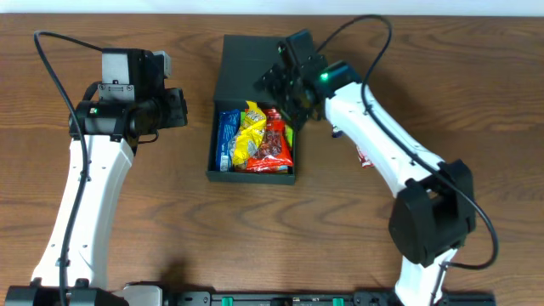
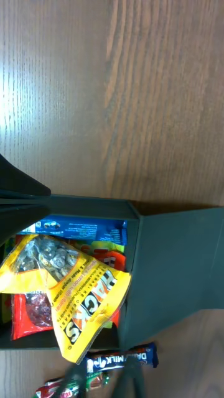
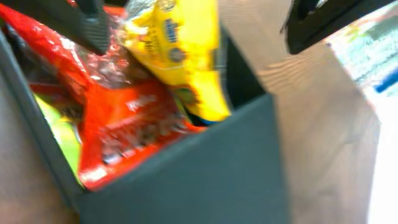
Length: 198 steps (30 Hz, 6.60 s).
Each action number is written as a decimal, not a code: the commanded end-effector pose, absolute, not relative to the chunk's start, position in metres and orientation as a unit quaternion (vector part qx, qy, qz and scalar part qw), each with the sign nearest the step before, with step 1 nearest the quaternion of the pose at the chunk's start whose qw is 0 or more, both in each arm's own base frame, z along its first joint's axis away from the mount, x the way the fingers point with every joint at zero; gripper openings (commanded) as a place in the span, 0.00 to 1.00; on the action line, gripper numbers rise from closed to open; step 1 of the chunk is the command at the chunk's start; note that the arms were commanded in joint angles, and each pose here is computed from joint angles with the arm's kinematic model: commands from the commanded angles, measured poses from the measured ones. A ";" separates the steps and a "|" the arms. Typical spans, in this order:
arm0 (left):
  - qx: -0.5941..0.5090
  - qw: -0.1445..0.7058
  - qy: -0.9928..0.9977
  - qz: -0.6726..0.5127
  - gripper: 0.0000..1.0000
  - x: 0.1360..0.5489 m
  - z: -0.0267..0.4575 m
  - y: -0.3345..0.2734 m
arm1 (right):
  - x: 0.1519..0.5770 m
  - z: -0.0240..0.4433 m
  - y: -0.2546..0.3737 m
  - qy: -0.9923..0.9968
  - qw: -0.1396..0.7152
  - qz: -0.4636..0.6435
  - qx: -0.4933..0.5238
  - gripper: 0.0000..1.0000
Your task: Pack container
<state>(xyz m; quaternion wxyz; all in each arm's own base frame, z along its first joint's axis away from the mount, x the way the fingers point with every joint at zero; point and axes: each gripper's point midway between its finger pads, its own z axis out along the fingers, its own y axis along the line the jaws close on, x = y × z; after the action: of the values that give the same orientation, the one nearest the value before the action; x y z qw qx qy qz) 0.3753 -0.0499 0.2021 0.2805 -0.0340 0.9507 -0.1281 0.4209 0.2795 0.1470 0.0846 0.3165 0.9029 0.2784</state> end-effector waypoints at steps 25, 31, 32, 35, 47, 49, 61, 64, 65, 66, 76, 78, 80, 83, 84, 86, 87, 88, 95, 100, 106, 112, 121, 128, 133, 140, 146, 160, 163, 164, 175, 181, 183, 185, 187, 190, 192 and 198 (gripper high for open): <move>-0.026 0.457 0.879 -0.135 0.06 0.353 0.331 -0.039 | 0.353 0.129 0.374 0.962 0.085 0.258 0.000 0.01; -0.027 0.448 0.883 -0.135 0.06 0.349 0.328 -0.039 | 0.364 0.077 0.333 0.985 0.074 0.154 0.022 0.01; -0.027 0.447 0.884 -0.135 0.06 0.349 0.327 -0.039 | 0.365 0.073 0.321 0.988 0.069 0.138 0.032 0.01; -0.027 0.445 0.885 -0.134 0.06 0.348 0.326 -0.039 | 0.372 0.068 0.288 0.991 0.053 0.106 0.063 0.01; -0.029 0.423 0.896 -0.131 0.06 0.351 0.313 -0.039 | 0.390 0.064 0.218 0.991 0.027 0.065 0.111 0.01; -0.030 0.421 0.897 -0.131 0.06 0.350 0.312 -0.038 | 0.389 0.066 0.221 0.991 0.023 0.074 0.110 0.01; -0.032 0.406 0.906 -0.116 0.06 0.345 0.304 -0.034 | 0.403 0.116 0.249 0.982 0.056 0.158 0.085 0.47; -0.030 0.405 0.907 -0.113 0.06 0.345 0.303 -0.033 | 0.402 0.116 0.250 0.982 0.054 0.160 0.082 0.45; -0.030 0.405 0.907 -0.113 0.06 0.344 0.303 -0.033 | 0.401 0.118 0.252 0.981 0.051 0.168 0.081 0.42; -0.030 0.404 0.907 -0.113 0.06 0.344 0.303 -0.033 | 0.400 0.121 0.255 0.980 0.049 0.177 0.079 0.41; -0.030 0.403 0.908 -0.113 0.06 0.344 0.302 -0.033 | 0.408 0.151 0.263 0.974 0.096 0.202 0.035 0.49; -0.030 0.403 0.908 -0.113 0.06 0.344 0.302 -0.033 | 0.405 0.151 0.268 0.975 0.096 0.201 0.018 0.50; -0.030 0.403 0.908 -0.113 0.06 0.344 0.302 -0.033 | 0.402 0.151 0.272 0.975 0.096 0.201 0.008 0.50; -0.030 0.403 0.908 -0.113 0.06 0.344 0.302 -0.033 | 0.400 0.147 0.275 0.977 0.099 0.191 -0.002 0.55; -0.030 0.403 0.908 -0.113 0.06 0.344 0.302 -0.033 | 0.400 0.142 0.275 0.978 0.100 0.182 -0.003 0.55; -0.030 0.403 0.908 -0.113 0.06 0.344 0.302 -0.033 | 0.400 0.133 0.275 0.980 0.099 0.170 -0.013 0.55; -0.030 0.403 0.908 -0.113 0.06 0.344 0.302 -0.033 | 0.400 0.126 0.276 0.982 0.095 0.165 -0.016 0.55; -0.030 0.403 0.908 -0.113 0.06 0.344 0.302 -0.033 | 0.401 0.120 0.277 0.982 0.091 0.163 -0.018 0.55; -0.030 0.403 0.908 -0.113 0.06 0.344 0.302 -0.033 | 0.410 0.078 0.283 0.985 0.074 0.151 -0.031 0.60; -0.031 0.403 0.908 -0.111 0.06 0.344 0.302 -0.033 | 0.411 0.073 0.286 0.983 0.070 0.160 -0.050 0.01; -0.031 0.403 0.908 -0.111 0.06 0.344 0.302 -0.033 | 0.427 0.110 0.278 0.970 0.092 0.207 -0.082 0.01; -0.031 0.403 0.908 -0.111 0.06 0.344 0.302 -0.033 | 0.448 0.178 0.263 0.933 0.143 0.287 -0.164 0.01; -0.031 0.403 0.908 -0.111 0.07 0.344 0.302 -0.033 | 0.424 0.203 0.252 0.849 0.114 0.446 -0.260 0.01; -0.031 0.403 0.908 -0.111 0.10 0.344 0.302 -0.033 | 0.397 0.207 0.263 0.821 0.078 0.489 -0.285 0.01; -0.031 0.402 0.908 -0.111 0.10 0.344 0.302 -0.033 | 0.380 0.216 0.264 0.792 0.073 0.518 -0.315 0.01; -0.031 0.401 0.909 -0.111 0.10 0.343 0.301 -0.033 | 0.373 0.185 0.269 0.797 0.041 0.500 -0.335 0.01; -0.031 0.401 0.909 -0.111 0.10 0.343 0.301 -0.033 | 0.386 0.127 0.268 0.810 -0.007 0.504 -0.299 0.01; -0.031 0.401 0.909 -0.111 0.62 0.343 0.301 -0.033 | 0.423 0.051 0.218 0.936 -0.054 0.311 -0.156 0.01; -0.031 0.401 0.909 -0.112 0.75 0.343 0.301 -0.033 | 0.426 0.042 0.205 0.952 -0.055 0.268 -0.137 0.01; -0.031 0.401 0.909 -0.112 0.76 0.343 0.301 -0.033 | 0.427 0.040 0.203 0.955 -0.055 0.257 -0.135 0.01; -0.031 0.400 0.909 -0.112 0.97 0.343 0.301 -0.033 | 0.434 0.046 0.207 0.958 -0.038 0.243 -0.145 0.40; -0.031 0.399 0.910 -0.111 0.98 0.342 0.301 -0.033 | 0.451 0.093 0.214 0.954 0.007 0.256 -0.155 0.48; -0.031 0.398 0.910 -0.111 0.98 0.342 0.300 -0.033 | 0.458 0.114 0.215 0.953 0.029 0.258 -0.158 0.51; -0.031 0.398 0.910 -0.111 0.98 0.342 0.300 -0.033 | 0.463 0.135 0.217 0.951 0.051 0.261 -0.158 0.54; -0.032 0.398 0.910 -0.111 0.98 0.342 0.300 -0.033 | 0.467 0.154 0.216 0.952 0.070 0.257 -0.152 0.56; -0.032 0.398 0.910 -0.111 0.98 0.342 0.300 -0.033 | 0.469 0.166 0.210 0.956 0.086 0.234 -0.152 0.44; -0.031 0.398 0.910 -0.111 0.97 0.342 0.300 -0.033 | 0.464 0.165 0.211 0.959 0.079 0.223 -0.153 0.08; -0.032 0.394 0.912 -0.111 0.98 0.341 0.299 -0.033 | 0.427 0.134 0.235 0.960 0.014 0.185 -0.208 0.01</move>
<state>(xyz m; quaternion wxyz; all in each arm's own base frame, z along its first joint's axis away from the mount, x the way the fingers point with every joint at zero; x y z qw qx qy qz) 0.3405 -0.0352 0.2936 0.3895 -0.0328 0.9131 -0.1161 0.4440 0.2210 0.1533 0.0445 -0.1771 0.9603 0.2107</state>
